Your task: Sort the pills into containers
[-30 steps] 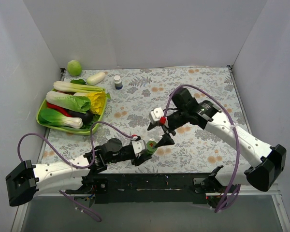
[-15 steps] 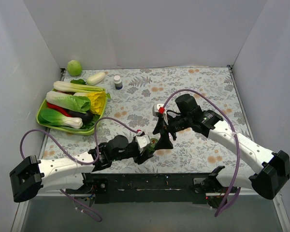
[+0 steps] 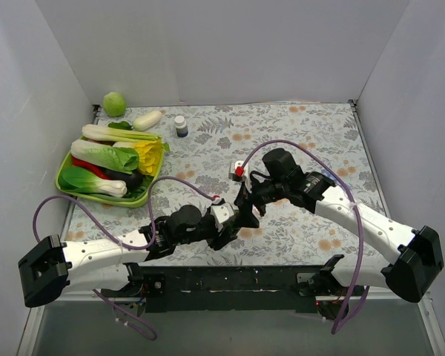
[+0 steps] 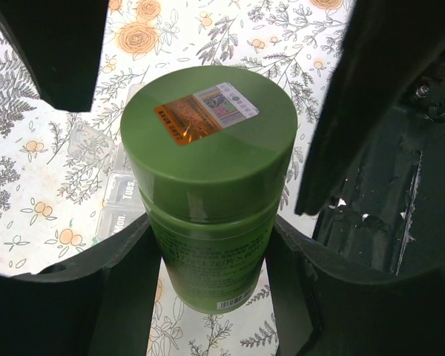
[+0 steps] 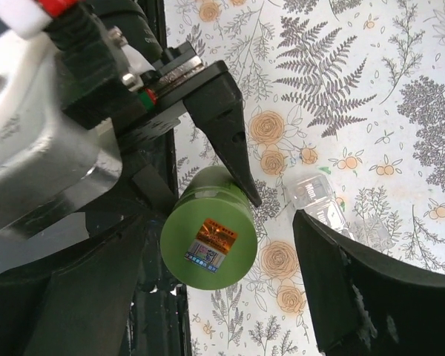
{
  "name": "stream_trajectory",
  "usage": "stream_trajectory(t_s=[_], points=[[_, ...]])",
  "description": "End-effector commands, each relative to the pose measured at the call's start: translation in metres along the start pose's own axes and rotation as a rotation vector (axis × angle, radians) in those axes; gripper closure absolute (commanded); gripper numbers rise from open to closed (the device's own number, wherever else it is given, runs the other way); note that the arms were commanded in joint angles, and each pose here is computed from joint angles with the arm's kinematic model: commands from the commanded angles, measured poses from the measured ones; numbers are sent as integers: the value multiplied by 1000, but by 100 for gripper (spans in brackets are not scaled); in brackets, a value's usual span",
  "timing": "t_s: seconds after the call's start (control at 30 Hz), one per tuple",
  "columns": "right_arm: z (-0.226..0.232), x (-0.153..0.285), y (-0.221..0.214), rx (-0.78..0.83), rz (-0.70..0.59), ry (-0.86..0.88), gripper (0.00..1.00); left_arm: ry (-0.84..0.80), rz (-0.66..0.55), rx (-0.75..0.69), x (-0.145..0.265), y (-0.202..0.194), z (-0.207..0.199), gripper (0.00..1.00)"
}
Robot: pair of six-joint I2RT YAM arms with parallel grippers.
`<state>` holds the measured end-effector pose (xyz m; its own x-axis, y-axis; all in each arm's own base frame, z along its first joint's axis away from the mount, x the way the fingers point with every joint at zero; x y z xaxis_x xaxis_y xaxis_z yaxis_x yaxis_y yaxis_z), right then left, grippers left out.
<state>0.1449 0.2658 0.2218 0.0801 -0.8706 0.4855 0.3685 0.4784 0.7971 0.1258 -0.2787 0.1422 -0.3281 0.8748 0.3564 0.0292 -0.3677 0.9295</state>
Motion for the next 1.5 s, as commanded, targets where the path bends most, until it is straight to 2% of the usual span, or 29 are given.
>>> stream_trajectory(t_s=[0.0, 0.1, 0.2, 0.23, 0.27, 0.33, 0.4, 0.43, 0.47, 0.5, 0.6, 0.63, 0.7, 0.8, 0.9, 1.0, 1.03, 1.13, 1.2, 1.23, 1.3, 1.47], points=[[-2, -3, -1, 4, 11, -16, 15, 35, -68, 0, 1, 28, 7, 100], [-1, -4, -3, -2, 21, -7, 25, 39, -69, 2, 1, 29, 7, 100], [3, -4, -1, 24, 26, 29, 52, 38, -70, -1, 2, 29, 7, 100], [4, -3, 0, 49, 27, 44, 72, 35, -66, -7, 3, 28, 7, 100], [9, -1, 2, 72, 25, 75, 76, 30, -72, -15, 5, 29, 6, 100], [13, 1, -3, 168, 65, 134, 84, 8, -67, -34, 8, 27, 3, 100], [16, 3, -1, 282, 72, 194, 86, -44, -81, -82, 14, 29, -3, 100], [20, 6, -9, 282, 106, 222, 88, -62, -83, -101, 17, 27, -5, 100], [22, 7, -10, 336, 108, 256, 88, -80, -89, -129, 19, 27, -7, 100], [20, 6, -12, 457, 116, 290, 88, -118, -119, -148, 26, 32, -12, 100], [22, 9, -30, 608, 138, 353, 88, -175, -153, -173, 34, 32, -20, 100], [20, 7, -31, 739, 116, 368, 87, -190, -159, -175, 36, 32, -22, 100], [13, 4, -26, 855, 86, 336, 83, -215, -145, -163, 36, 31, -25, 100], [1, -2, -16, 875, 116, 309, 83, -246, -112, -141, 33, 25, -29, 100], [-2, -3, -7, 867, 105, 269, 74, -232, -98, -123, 29, 18, -28, 100], [7, 1, 3, 716, 83, 276, 55, -195, -100, -105, 27, 16, -24, 100], [10, 3, 6, 676, 68, 281, 42, -182, -93, -97, 26, 12, -23, 100], [25, 16, 18, 517, -15, 330, 20, -138, -75, -66, 24, 6, -18, 100], [32, 23, 22, 414, -41, 326, 14, -106, -81, -49, 22, 7, -14, 100], [29, 26, 27, 385, -57, 302, 6, -99, -78, -45, 21, 6, -14, 100], [26, 31, 33, 331, -51, 249, 2, -75, -80, -28, 19, 6, -11, 100], [15, 34, 37, 48, -66, 243, 2, -37, -82, 7, 13, 13, -6, 100]])
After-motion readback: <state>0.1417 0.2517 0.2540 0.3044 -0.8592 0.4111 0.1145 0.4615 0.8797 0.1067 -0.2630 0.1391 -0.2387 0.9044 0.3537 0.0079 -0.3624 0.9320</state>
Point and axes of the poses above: each gripper's point midway between its finger pads, its own x axis back along the fingers, its own z axis along the line the jaws close on, y = z × x, the point moved 4 cm from there along x, back along the fingers, and after that the axes turned 8 degrees about -x, right-handed, at the moved point
